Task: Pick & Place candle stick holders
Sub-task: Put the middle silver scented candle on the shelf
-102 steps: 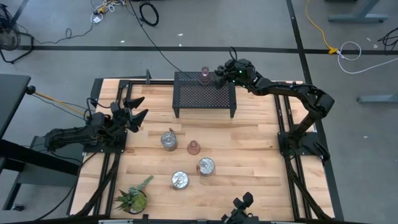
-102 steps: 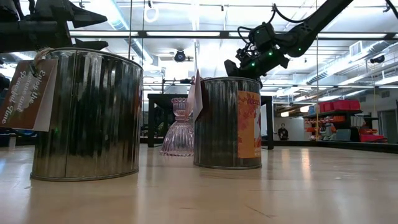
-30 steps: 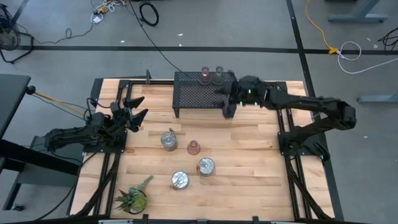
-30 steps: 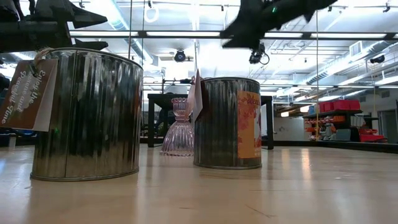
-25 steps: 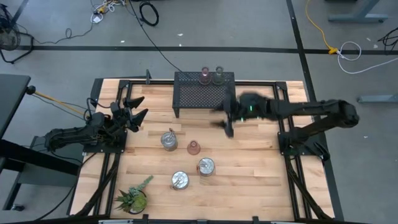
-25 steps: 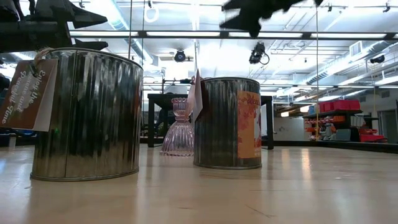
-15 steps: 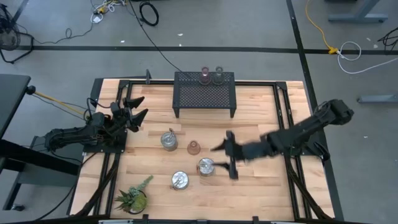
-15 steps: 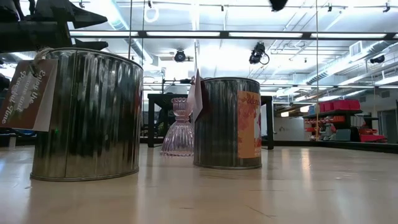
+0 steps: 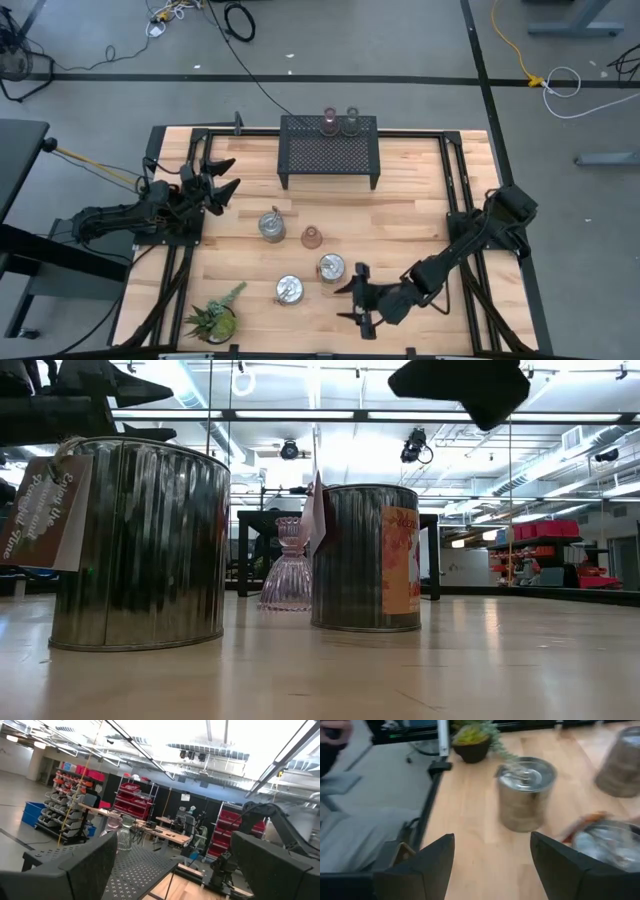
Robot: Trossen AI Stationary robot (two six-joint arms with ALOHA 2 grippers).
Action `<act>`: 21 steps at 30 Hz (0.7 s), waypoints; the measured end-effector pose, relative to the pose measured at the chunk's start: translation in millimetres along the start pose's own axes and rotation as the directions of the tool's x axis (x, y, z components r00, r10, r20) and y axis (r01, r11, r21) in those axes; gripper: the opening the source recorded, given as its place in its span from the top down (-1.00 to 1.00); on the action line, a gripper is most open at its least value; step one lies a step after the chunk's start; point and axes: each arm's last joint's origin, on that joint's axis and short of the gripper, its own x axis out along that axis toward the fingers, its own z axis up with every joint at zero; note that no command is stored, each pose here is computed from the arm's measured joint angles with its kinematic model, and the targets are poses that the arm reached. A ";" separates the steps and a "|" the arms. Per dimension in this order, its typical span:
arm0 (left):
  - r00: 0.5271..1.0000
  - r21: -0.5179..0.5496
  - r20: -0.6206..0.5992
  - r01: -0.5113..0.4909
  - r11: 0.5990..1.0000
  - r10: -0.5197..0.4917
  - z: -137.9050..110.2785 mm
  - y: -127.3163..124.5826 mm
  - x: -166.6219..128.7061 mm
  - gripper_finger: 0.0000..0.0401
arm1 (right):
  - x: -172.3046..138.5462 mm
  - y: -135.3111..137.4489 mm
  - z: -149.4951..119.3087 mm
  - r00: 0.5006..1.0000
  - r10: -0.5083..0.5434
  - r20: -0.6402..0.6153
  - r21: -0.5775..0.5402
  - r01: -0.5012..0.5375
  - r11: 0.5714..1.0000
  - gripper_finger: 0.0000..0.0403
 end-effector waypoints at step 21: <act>1.000 0.012 -0.005 -0.001 1.000 0.001 -0.5 0.1 0.0 -0.94 | 2.2 -2.7 6.4 0.988 -0.111 0.110 0.053 0.106 0.993 -0.32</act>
